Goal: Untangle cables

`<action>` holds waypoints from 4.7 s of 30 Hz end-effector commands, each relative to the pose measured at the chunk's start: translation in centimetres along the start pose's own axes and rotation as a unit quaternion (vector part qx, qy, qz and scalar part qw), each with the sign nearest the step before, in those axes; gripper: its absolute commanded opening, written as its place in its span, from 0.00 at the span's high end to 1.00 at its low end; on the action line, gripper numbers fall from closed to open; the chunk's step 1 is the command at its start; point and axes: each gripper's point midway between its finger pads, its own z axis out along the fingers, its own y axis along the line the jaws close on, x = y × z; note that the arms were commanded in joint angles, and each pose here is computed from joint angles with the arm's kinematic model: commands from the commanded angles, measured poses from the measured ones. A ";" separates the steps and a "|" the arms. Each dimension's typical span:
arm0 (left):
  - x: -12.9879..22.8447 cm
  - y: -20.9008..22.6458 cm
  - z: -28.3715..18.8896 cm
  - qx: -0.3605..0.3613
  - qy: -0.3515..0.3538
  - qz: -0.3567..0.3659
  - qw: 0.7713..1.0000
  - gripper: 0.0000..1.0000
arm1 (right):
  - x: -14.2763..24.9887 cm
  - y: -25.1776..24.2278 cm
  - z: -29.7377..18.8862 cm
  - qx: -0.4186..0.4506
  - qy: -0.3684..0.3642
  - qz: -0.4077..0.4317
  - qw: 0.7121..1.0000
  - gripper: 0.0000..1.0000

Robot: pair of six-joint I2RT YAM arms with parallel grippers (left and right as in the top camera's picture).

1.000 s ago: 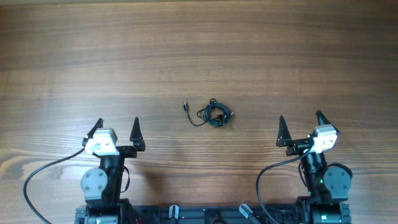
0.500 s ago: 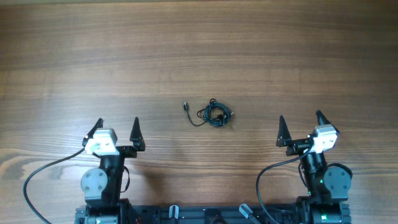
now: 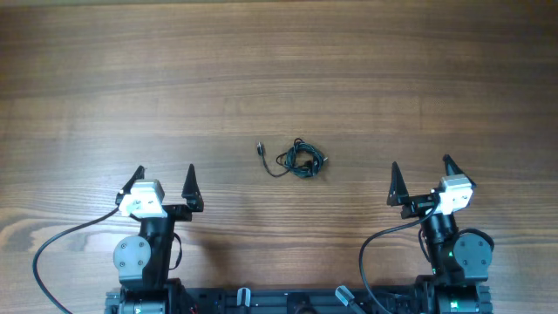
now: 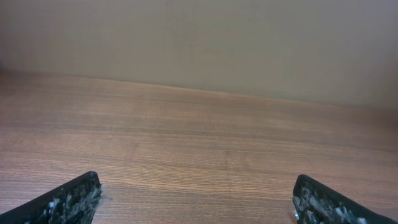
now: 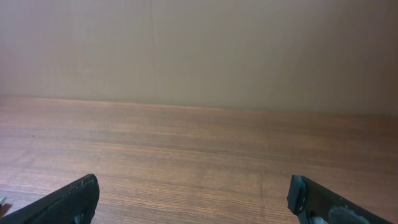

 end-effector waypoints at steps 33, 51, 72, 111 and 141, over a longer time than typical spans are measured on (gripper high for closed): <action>0.1 0.0 0.0 0.001 -0.001 0.005 1.000 0.00 | -0.1 -0.2 0.0 0.006 -0.003 0.002 1.000 0.00; -3.9 -1.2 -0.8 0.029 -0.040 -0.043 0.998 0.00 | -0.1 -0.2 0.0 0.006 -0.003 0.002 1.000 0.00; -7.0 -5.3 2.0 0.120 0.109 -0.106 0.981 0.00 | -0.1 -0.2 0.0 0.006 -0.003 0.002 1.000 0.00; 17.0 -22.0 10.8 0.247 0.405 0.112 0.873 0.58 | -0.1 -0.2 0.0 0.006 -0.003 0.002 1.000 0.00; 13.8 -16.9 9.2 0.064 0.454 -0.015 0.889 0.35 | -0.1 -0.2 0.0 0.006 -0.003 0.002 1.000 0.00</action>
